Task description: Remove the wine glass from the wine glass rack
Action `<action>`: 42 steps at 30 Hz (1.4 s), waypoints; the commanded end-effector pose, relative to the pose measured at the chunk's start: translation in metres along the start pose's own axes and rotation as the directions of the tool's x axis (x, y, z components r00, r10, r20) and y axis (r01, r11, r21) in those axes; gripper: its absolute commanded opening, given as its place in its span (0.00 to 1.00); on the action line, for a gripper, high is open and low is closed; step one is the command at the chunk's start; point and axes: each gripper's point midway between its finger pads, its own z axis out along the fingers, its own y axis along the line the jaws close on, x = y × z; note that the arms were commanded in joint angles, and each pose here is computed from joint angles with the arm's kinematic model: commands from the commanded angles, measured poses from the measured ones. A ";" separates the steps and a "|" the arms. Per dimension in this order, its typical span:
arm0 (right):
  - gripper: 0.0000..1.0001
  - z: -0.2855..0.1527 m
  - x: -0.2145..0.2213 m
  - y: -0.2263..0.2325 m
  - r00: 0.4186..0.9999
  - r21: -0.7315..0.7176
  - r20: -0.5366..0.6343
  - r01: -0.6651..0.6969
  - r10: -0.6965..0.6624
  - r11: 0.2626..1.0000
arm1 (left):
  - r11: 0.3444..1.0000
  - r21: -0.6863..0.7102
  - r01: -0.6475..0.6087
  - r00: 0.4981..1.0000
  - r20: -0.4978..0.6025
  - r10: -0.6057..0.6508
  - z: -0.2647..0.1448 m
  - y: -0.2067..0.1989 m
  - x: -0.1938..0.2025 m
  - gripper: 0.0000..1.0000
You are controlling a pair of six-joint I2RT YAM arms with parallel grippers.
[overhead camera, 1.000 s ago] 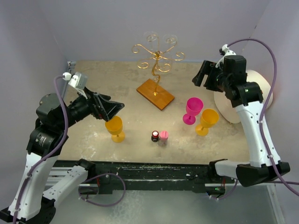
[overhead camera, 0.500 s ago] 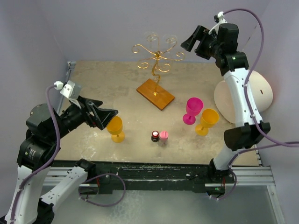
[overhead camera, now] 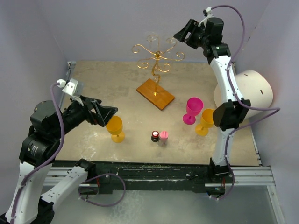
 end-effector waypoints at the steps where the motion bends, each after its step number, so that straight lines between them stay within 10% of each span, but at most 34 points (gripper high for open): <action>1: 0.70 0.001 -0.036 0.032 0.994 -0.123 0.106 0.035 -0.022 0.992 | 0.999 -0.005 -0.039 0.998 0.039 0.039 0.000 -0.001 -0.013 0.99; 42: 0.08 0.035 -0.010 0.036 0.999 -0.203 0.030 -0.018 0.025 0.979 | 0.999 -0.022 -0.049 0.998 0.043 0.050 -0.010 0.000 -0.013 0.99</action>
